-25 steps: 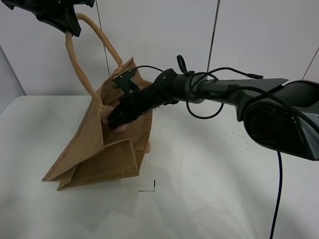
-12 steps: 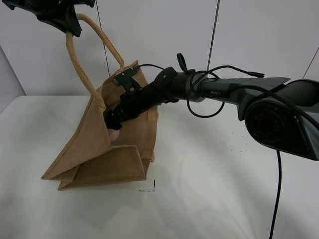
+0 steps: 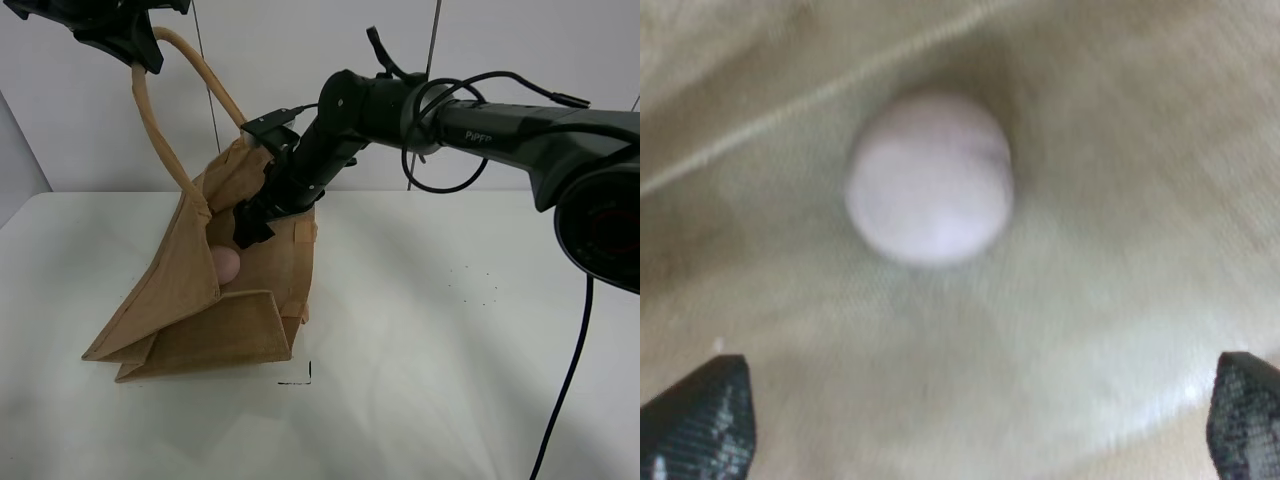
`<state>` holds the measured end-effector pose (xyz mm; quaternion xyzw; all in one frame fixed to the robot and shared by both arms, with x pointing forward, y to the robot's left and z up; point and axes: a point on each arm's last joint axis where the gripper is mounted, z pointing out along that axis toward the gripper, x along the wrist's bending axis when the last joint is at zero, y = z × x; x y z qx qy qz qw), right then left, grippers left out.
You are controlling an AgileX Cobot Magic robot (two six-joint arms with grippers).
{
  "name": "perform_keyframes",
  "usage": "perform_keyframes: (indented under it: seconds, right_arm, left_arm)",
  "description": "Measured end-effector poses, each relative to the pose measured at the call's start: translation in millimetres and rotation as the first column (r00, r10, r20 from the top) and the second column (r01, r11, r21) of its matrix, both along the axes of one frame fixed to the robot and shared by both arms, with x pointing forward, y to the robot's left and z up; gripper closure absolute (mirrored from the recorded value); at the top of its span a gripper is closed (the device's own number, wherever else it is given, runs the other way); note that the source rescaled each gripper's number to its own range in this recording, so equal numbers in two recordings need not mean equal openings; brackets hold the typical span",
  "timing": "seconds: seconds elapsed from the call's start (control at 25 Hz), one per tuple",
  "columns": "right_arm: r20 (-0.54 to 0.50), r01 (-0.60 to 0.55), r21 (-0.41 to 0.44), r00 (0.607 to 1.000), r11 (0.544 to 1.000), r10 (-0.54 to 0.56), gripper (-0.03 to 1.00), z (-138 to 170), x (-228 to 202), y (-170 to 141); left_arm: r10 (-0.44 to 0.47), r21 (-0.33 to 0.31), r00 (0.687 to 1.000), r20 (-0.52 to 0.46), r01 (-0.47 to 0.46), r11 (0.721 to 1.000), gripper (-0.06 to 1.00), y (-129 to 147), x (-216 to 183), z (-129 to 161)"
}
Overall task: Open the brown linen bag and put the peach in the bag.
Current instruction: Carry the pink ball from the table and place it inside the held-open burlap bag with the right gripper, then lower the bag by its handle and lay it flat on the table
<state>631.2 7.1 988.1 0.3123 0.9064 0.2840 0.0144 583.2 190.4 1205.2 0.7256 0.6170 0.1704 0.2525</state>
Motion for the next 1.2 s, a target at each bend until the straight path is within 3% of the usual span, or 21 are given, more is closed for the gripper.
perform_keyframes:
  seconds: [0.16,0.36,0.68,0.96,1.08,1.2]
  right_arm:
    - [-0.072,0.108,-0.080,0.991,0.991,-0.114,-0.03,15,-3,-9]
    - [-0.093,0.273,-0.207,0.950,0.939,-0.297,-0.03,11,6,-33]
    - [-0.093,0.536,-0.253,0.815,0.806,-0.571,-0.03,10,60,-143]
    - [-0.094,0.683,-0.277,0.681,0.676,-0.726,-0.03,9,82,-241]
    - [-0.112,0.702,-0.301,0.646,0.646,-0.755,-0.03,9,82,-262]
    - [-0.125,0.700,-0.319,0.637,0.639,-0.760,-0.03,9,80,-267]
  left_arm:
    - [0.000,-0.001,1.000,0.000,0.000,1.000,0.94,0,0,0]
    - [0.000,-0.001,1.000,0.000,0.000,1.000,0.94,0,0,0]
    - [0.000,-0.001,1.000,0.000,0.000,1.000,0.94,0,0,0]
    - [0.000,-0.001,1.000,0.000,0.000,1.000,0.94,0,0,0]
    - [0.000,-0.001,1.000,0.000,0.000,1.000,0.94,0,0,0]
    - [0.000,-0.001,1.000,0.000,0.000,1.000,0.94,0,0,0]
